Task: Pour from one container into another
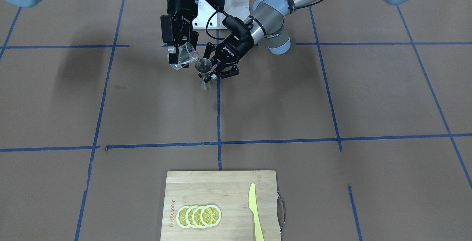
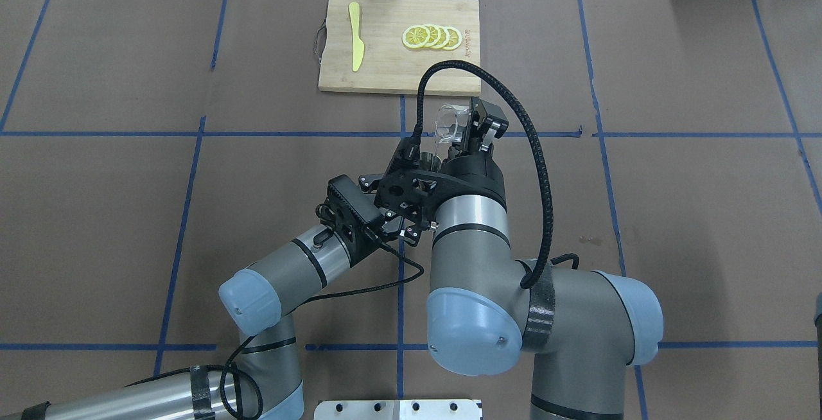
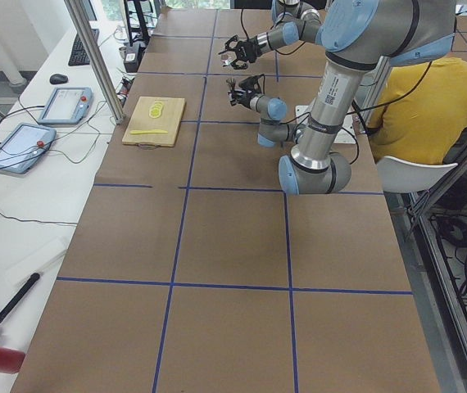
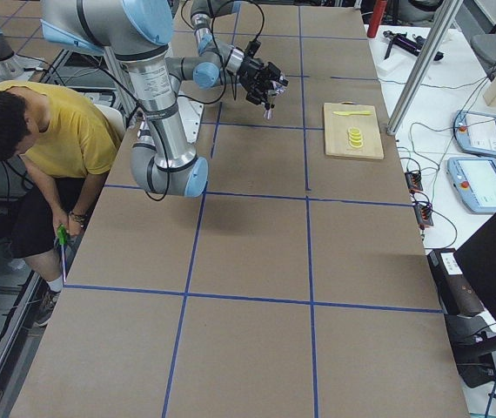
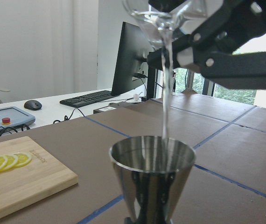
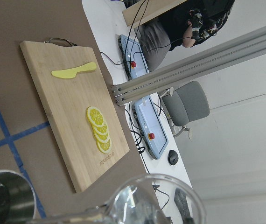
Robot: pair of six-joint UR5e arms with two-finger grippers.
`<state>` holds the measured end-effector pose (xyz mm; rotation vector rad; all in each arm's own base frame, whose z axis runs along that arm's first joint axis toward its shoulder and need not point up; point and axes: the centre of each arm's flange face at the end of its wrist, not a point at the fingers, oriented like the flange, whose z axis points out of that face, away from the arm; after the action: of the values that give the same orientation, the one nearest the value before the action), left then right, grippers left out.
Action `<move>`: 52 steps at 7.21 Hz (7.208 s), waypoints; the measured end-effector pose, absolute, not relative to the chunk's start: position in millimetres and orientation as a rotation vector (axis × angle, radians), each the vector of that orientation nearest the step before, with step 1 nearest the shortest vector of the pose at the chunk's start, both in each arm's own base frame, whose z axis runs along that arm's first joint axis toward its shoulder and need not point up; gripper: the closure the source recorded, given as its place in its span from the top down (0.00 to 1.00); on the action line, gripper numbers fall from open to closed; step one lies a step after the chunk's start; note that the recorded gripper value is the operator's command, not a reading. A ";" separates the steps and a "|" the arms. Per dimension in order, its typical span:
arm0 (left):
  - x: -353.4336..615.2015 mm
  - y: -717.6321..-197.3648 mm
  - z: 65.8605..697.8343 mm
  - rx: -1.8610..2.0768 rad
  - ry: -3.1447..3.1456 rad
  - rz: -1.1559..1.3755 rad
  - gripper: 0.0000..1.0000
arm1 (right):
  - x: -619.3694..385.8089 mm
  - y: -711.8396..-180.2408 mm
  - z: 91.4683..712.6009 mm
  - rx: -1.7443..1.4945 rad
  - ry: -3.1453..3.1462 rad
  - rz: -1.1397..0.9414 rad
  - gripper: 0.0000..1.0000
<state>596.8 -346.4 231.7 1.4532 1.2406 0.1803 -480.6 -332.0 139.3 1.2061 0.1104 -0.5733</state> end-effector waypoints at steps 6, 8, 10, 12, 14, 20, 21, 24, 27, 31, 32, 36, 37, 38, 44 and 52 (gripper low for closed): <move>596.7 -345.3 231.6 1.453 1.242 0.181 0.00 | -480.6 -331.3 137.0 1.214 0.109 -0.569 0.09; 596.6 -345.3 230.7 1.453 1.243 0.180 0.00 | -480.8 -328.7 132.8 1.230 0.004 -0.459 0.08; 596.3 -345.3 230.0 1.454 1.244 0.179 0.00 | -478.3 -327.5 127.3 1.253 -0.134 -0.332 0.05; 593.2 -347.8 231.8 1.461 1.232 0.161 0.00 | -473.7 -329.2 124.5 1.252 -0.241 -0.222 0.03; 580.1 -352.8 231.9 1.481 1.218 0.121 0.00 | -462.4 -330.5 127.8 1.216 -0.377 -0.053 0.00; 446.4 -344.9 292.7 1.535 1.118 -0.054 0.00 | -404.6 -351.2 197.6 1.030 -0.612 0.258 0.00; 421.1 -340.5 322.3 1.536 1.088 -0.082 0.00 | -393.6 -347.3 221.6 1.023 -0.656 0.274 0.00; 350.3 -326.3 416.9 1.541 0.992 -0.161 0.00 | -363.0 -335.2 294.2 1.015 -0.718 0.285 0.00; 303.6 -319.8 510.7 1.468 0.938 -0.339 0.00 | -355.5 -332.7 325.5 1.009 -0.690 0.275 0.00; 288.6 -319.9 578.5 1.444 0.799 -0.408 0.00 | -363.7 -335.7 342.2 1.001 -0.658 0.262 0.00; 282.7 -317.8 589.0 1.441 0.769 -0.399 0.00 | -365.2 -336.2 343.6 1.000 -0.655 0.261 0.00; 281.2 -305.4 632.8 1.389 0.737 -0.361 0.00 | -372.1 -337.8 347.6 1.003 -0.673 0.265 0.00; 286.1 -300.0 638.1 1.372 0.751 -0.355 0.00 | -371.6 -337.7 346.0 1.004 -0.683 0.269 0.00; 291.3 -295.1 641.3 1.360 0.757 -0.341 0.00 | -371.3 -337.6 344.4 1.004 -0.696 0.278 0.00; 315.6 -272.4 647.9 1.287 0.837 -0.308 0.00 | -369.7 -336.7 339.5 1.005 -0.732 0.304 0.00; 319.4 -268.2 648.4 1.278 0.847 -0.297 0.00 | -371.2 -336.6 336.1 1.008 -0.739 0.307 0.00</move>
<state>319.4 -268.2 648.4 1.2777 0.8470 -0.2970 -371.2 -336.6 336.1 1.0076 -0.7393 0.3068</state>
